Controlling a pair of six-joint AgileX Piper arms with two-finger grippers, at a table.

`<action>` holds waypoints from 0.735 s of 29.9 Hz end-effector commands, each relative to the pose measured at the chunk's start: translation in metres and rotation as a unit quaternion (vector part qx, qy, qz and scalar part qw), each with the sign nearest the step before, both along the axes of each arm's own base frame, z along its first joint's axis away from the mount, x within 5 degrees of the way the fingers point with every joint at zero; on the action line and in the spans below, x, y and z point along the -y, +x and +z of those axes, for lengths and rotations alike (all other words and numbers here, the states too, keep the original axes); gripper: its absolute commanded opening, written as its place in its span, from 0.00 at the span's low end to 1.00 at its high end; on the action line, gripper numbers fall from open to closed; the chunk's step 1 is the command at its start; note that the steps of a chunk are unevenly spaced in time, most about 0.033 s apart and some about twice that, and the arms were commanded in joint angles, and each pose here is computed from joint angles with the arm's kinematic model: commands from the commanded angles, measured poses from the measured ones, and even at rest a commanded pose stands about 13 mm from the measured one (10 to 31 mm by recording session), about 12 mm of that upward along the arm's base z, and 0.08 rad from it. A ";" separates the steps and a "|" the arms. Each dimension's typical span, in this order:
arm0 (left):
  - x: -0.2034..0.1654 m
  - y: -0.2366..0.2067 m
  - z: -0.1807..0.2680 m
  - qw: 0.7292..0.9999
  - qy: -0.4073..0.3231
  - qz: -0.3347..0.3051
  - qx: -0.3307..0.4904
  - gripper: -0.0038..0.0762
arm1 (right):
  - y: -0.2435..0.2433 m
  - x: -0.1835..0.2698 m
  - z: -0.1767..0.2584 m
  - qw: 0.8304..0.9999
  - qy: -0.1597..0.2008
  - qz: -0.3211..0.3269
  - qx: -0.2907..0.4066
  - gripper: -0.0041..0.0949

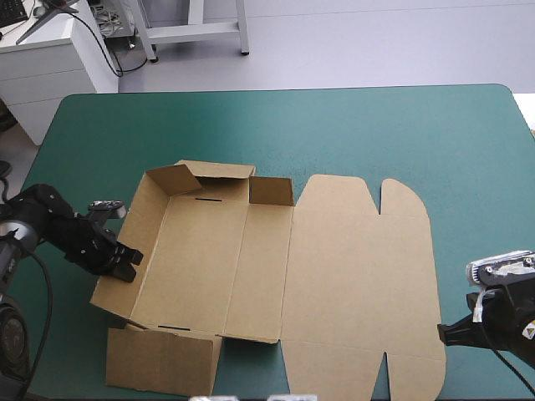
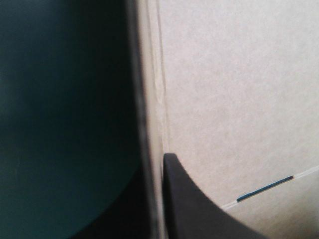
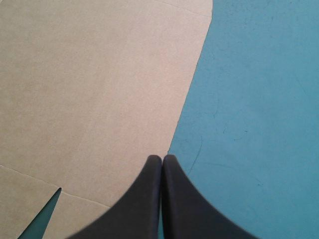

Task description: Fold the box

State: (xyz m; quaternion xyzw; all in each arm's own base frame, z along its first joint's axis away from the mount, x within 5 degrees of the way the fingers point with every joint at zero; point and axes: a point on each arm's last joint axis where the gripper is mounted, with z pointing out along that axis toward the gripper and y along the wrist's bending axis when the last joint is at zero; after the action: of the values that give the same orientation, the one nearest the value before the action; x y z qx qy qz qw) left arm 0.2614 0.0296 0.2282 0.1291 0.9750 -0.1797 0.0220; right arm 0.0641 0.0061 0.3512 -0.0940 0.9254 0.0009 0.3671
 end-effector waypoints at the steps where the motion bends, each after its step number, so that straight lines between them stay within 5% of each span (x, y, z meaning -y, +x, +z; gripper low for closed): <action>1: 0.024 0.023 0.027 0.994 0.037 -0.036 0.099 0.04 | 0.004 0.000 0.009 0.999 0.003 -0.002 0.033 0.02; 10: 0.085 0.062 0.102 0.920 0.159 -0.178 0.312 0.04 | 0.003 -0.001 0.008 1.000 0.017 -0.006 0.023 0.02; 22: 0.194 0.053 0.152 0.701 0.272 -0.373 0.543 0.04 | 0.003 -0.006 0.009 0.999 0.042 0.003 0.025 0.02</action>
State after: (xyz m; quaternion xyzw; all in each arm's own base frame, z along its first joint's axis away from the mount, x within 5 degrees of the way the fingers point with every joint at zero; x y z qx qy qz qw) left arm 0.3260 -0.1412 0.3430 0.5328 0.7534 0.1640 0.3488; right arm 0.0634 0.0109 0.3513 -0.0848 0.9263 0.0328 0.3657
